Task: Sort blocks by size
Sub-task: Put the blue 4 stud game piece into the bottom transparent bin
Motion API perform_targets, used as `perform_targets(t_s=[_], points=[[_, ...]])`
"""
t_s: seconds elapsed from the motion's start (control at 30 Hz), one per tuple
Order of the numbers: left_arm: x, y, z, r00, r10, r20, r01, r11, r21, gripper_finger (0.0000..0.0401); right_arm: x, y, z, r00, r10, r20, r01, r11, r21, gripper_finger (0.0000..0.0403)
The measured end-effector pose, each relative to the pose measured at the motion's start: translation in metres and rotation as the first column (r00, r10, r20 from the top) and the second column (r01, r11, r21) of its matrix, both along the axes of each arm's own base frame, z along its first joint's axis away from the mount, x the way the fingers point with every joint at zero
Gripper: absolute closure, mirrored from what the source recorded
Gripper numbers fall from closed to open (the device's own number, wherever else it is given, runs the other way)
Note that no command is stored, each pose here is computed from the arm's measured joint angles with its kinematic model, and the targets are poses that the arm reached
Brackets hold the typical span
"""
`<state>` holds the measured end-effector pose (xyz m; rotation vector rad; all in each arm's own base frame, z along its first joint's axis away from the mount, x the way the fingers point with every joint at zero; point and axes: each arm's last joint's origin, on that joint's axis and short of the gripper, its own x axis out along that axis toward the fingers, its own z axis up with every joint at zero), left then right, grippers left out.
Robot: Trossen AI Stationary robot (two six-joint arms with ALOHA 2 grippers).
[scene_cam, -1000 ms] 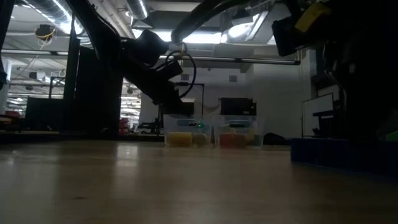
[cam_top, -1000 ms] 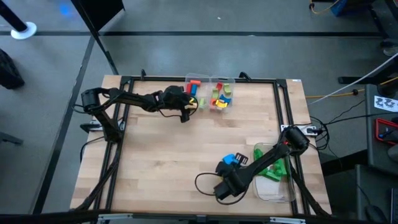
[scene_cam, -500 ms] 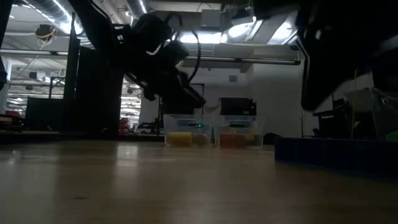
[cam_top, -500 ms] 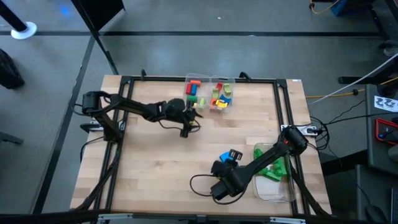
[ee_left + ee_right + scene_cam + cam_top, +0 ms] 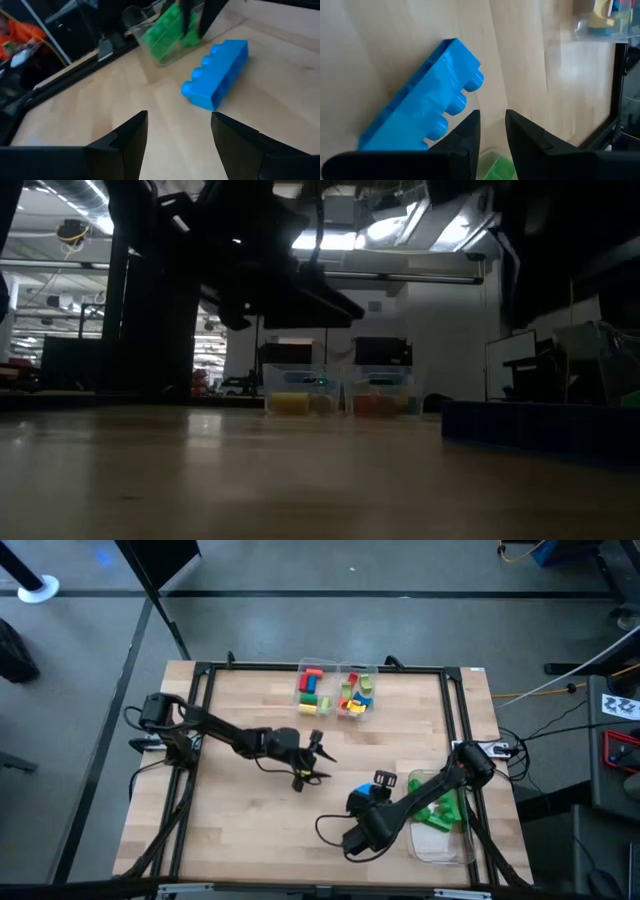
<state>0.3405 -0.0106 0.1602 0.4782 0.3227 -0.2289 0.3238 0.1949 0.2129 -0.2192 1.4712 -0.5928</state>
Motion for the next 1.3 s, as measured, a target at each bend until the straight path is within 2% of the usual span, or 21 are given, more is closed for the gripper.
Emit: perform_targets(t_s=[0.1,0.2,0.5,0.8,0.93,1.3], points=[[0.002,-0.007,-0.008,1.000,-0.018,-0.010,0.018,1.000,0.000,0.0199,-0.003,-0.004,-0.009,0.999,-0.015,-0.047,0.015,1.000,0.000,0.0311],[0.002,-0.010,-0.012,0.999,-0.024,-0.024,0.025,1.000,0.001,0.0199,-0.004,-0.008,-0.018,0.994,-0.051,-0.099,0.057,0.997,0.058,0.0311],[0.002,-0.010,-0.013,1.000,0.001,-0.031,-0.001,1.000,0.017,0.0199,-0.001,-0.001,-0.042,0.996,-0.020,-0.090,0.040,0.973,0.227,0.0311],[0.002,-0.010,-0.013,0.999,0.000,-0.038,0.000,1.000,0.017,0.0199,0.007,0.004,-0.047,1.000,-0.015,0.013,0.011,0.953,0.303,0.0311],[0.002,-0.011,-0.013,0.999,-0.004,-0.040,0.004,1.000,0.017,0.0199,0.013,0.006,-0.047,0.998,0.028,0.062,-0.047,0.942,0.333,0.0311],[-0.001,-0.034,-0.014,0.995,-0.090,-0.048,0.091,0.996,0.007,0.0199,0.041,-0.011,-0.045,0.975,0.128,0.180,-0.182,0.928,0.326,0.0311]])
